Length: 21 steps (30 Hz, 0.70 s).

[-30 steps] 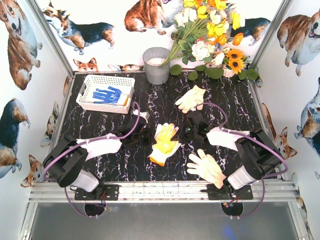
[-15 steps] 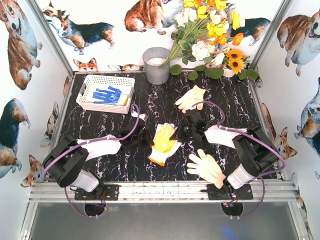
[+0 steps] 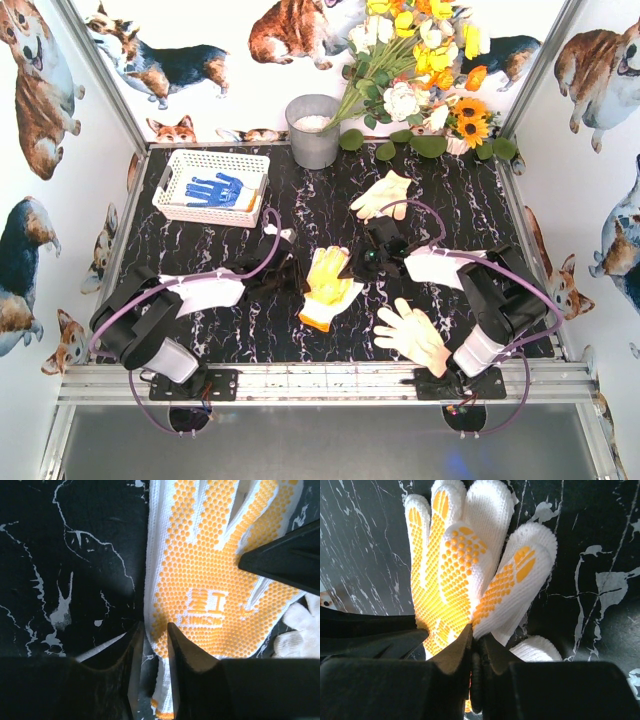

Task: Put the gloves into the storage basket
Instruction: Pair the glove with the glove.

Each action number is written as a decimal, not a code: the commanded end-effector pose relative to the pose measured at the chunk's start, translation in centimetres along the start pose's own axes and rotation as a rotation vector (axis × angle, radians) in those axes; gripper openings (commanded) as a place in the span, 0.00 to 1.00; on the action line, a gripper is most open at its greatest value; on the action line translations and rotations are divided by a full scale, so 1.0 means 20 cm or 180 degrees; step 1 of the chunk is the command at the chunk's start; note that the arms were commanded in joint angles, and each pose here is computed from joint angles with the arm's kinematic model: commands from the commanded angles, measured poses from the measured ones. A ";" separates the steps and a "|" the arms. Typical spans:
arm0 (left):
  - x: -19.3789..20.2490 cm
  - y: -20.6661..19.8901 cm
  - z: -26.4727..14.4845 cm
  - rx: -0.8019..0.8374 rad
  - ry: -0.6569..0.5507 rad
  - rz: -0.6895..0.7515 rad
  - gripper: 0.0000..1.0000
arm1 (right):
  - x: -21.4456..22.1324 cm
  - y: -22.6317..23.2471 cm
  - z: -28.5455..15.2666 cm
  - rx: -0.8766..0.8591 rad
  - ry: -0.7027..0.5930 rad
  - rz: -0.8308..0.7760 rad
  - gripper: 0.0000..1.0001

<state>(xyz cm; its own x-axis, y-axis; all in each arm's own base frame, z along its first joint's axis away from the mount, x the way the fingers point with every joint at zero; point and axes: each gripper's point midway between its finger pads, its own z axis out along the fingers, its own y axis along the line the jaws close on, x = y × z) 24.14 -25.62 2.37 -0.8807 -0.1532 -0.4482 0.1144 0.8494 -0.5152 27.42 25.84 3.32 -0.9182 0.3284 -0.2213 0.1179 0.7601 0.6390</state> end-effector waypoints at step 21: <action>0.18 -0.35 0.01 0.0628 0.0260 0.0291 0.23 | -0.20 0.13 -0.01 -0.0342 -0.0248 0.0037 0.34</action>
<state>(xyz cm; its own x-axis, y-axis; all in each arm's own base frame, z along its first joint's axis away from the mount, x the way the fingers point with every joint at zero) 21.52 -31.38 5.77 -0.8802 -0.0518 -0.4718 0.2690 0.7645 -0.5858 29.20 25.70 4.23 -0.9066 0.3539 -0.2300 0.1214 0.7405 0.6610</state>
